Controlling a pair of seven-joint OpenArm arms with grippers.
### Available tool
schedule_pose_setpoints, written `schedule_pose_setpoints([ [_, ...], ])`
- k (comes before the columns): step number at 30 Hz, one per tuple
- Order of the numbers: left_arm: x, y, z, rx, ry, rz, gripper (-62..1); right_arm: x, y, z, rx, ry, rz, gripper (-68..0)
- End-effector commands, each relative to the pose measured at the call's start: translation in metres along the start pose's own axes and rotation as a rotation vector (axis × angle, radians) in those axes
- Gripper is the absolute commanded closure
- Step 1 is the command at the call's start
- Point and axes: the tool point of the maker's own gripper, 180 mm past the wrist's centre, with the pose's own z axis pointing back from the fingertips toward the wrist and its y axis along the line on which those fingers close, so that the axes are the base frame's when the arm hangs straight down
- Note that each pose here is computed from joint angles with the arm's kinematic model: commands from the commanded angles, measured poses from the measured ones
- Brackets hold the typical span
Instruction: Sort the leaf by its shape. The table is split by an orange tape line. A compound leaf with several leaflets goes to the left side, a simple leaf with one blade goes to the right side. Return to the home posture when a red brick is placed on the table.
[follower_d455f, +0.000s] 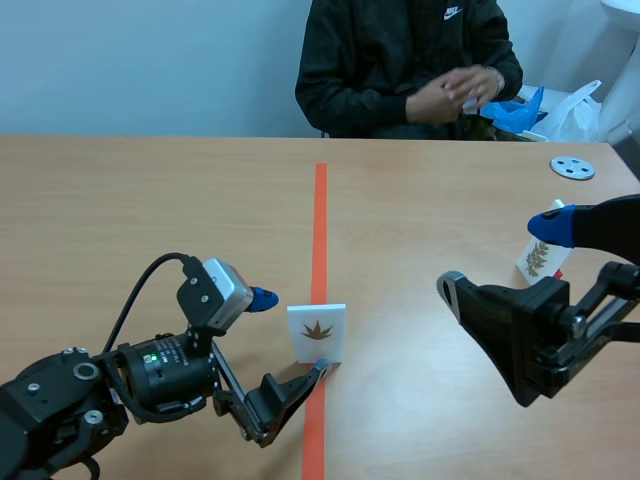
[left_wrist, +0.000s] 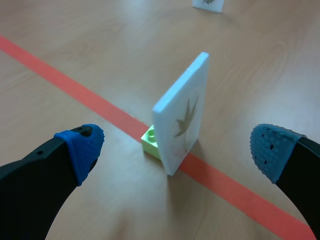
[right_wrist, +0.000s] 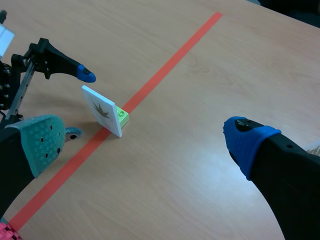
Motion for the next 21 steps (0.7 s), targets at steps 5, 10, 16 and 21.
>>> schedule_pose_setpoints([
  [5,0.015,-0.004,-0.018,-0.003,-0.061,-0.019,-62.3,0.009,-0.001,-0.001,0.002,-0.033,0.006,-67.9],
  [10,0.014,-0.012,-0.025,-0.013,-0.058,-0.02,-60.2,0.009,-0.001,-0.001,0.001,-0.031,0.009,-67.9],
  [16,0.011,-0.021,-0.028,-0.022,-0.048,-0.035,-45.3,0.009,-0.001,-0.001,0.001,-0.031,0.009,-67.9],
  [21,0.008,-0.024,-0.03,-0.01,-0.041,-0.057,-37.9,0.009,-0.001,-0.001,0.001,-0.031,0.009,-67.9],
])
